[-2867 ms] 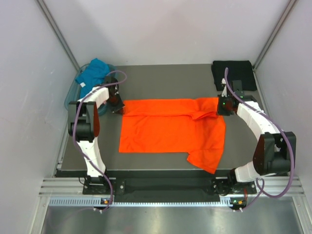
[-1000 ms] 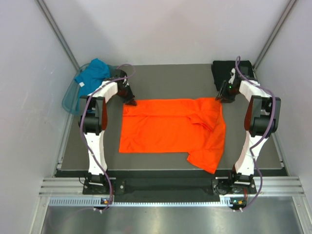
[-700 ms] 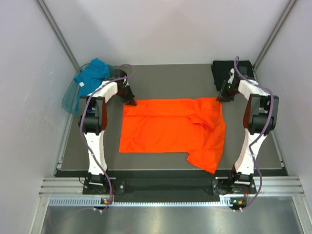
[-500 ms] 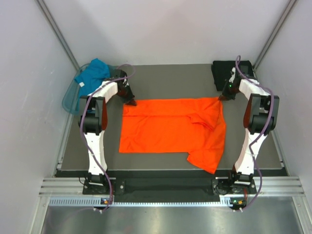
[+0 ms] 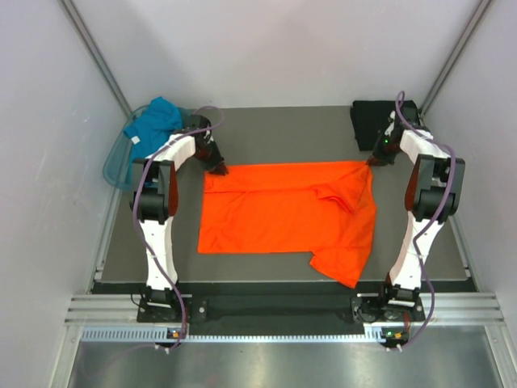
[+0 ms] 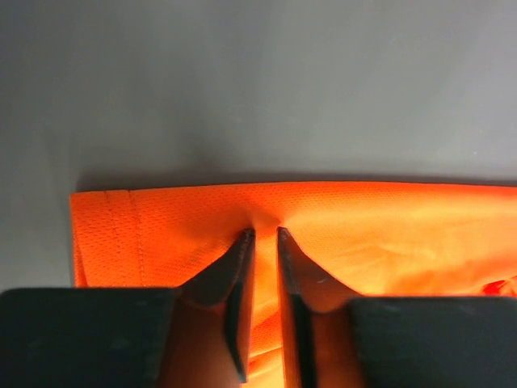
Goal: Fold and stack the t-shirts
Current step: Fold the tshirt
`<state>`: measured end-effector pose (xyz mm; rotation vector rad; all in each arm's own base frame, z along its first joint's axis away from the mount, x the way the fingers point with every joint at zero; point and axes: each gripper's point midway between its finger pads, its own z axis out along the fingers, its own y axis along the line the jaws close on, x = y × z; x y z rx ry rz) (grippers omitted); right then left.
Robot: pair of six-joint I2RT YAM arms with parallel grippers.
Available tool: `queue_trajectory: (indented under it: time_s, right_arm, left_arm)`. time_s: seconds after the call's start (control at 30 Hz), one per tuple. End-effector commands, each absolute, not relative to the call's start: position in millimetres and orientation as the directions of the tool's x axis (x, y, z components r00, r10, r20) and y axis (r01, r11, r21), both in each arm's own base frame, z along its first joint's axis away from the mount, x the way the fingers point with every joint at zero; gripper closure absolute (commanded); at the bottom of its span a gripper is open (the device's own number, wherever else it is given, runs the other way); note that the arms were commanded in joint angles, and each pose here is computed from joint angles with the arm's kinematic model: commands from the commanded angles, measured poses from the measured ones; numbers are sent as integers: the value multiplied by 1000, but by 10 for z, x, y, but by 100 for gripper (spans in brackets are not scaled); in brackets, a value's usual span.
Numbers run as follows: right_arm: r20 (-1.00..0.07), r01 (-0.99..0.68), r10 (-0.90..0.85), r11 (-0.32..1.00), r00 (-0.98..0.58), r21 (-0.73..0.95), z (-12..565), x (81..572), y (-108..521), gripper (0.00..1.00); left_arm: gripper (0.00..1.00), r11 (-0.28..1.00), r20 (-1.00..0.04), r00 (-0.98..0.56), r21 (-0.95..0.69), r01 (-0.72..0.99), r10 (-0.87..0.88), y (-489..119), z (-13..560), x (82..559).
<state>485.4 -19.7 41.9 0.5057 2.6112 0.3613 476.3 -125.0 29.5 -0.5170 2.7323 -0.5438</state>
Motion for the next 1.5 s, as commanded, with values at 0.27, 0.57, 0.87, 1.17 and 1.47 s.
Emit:
queue_trajectory:
  time_s: [0.27, 0.57, 0.87, 1.17, 1.47]
  right_arm:
    - [-455, 294, 398, 913, -796, 285, 922, 4751, -248, 52]
    - [-442, 218, 349, 922, -826, 321, 1100, 4358, 127, 45]
    - [-403, 138, 256, 944, -879, 300, 868, 4049, 394, 50]
    - [-346, 155, 254, 945, -903, 289, 586, 3970, 375, 51]
    - [-332, 165, 225, 966, -916, 199, 621, 3780, 237, 52]
  left_arm:
    - [63, 894, -347, -858, -377, -242, -379, -1231, 892, 4623]
    - [73, 910, -290, -891, -332, -250, -351, -1150, 761, 4216]
    - [73, 910, -287, -893, -332, -247, -347, -1140, 661, 4169]
    - [76, 910, -237, -895, -271, -314, -379, -1019, 274, 4212]
    - [80, 918, -247, -893, -234, -321, -376, -924, 377, 4106]
